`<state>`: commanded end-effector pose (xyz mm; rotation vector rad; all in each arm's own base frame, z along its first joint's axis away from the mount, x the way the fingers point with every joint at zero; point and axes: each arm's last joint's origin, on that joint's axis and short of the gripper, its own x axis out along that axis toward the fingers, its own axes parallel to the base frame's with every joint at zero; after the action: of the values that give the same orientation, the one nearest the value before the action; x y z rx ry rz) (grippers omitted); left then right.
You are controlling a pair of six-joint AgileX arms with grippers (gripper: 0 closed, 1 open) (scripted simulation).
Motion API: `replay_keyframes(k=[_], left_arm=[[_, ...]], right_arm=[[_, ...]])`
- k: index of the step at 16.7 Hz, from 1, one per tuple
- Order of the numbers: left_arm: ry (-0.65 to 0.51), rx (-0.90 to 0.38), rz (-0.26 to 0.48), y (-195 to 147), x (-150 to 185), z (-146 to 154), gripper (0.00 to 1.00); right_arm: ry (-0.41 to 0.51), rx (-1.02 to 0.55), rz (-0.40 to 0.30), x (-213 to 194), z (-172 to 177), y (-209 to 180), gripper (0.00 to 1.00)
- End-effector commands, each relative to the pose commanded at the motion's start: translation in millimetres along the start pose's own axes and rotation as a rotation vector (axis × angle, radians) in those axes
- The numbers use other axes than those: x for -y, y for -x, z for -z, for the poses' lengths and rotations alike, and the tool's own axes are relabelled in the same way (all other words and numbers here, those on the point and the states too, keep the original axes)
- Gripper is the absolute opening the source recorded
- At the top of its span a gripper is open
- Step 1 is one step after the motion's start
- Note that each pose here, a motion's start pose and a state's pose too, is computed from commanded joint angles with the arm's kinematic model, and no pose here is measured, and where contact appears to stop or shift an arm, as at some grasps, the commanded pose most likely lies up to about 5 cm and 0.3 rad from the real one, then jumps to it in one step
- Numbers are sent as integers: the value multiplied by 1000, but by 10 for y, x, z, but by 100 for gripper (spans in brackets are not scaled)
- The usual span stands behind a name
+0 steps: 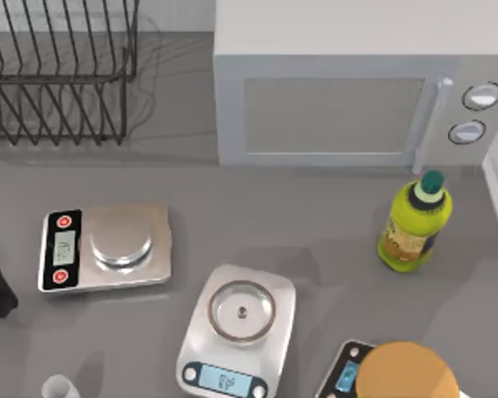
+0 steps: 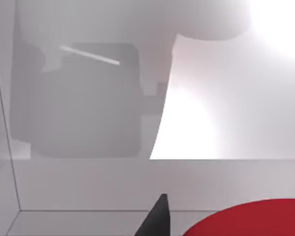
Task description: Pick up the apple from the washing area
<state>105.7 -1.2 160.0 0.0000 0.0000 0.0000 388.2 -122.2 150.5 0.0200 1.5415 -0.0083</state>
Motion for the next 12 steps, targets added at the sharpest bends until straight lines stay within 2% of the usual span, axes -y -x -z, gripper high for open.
replay_keyframes(k=[6, 8, 12], left_arm=[[0, 0, 0, 0, 0, 0, 100], [0, 0, 0, 0, 0, 0, 100], [0, 0, 0, 0, 0, 0, 100]], right_arm=[[0, 7, 2, -81, 168, 1142, 0], [1, 23, 7, -103, 221, 1323, 0], [1, 26, 8, -106, 229, 1348, 0]])
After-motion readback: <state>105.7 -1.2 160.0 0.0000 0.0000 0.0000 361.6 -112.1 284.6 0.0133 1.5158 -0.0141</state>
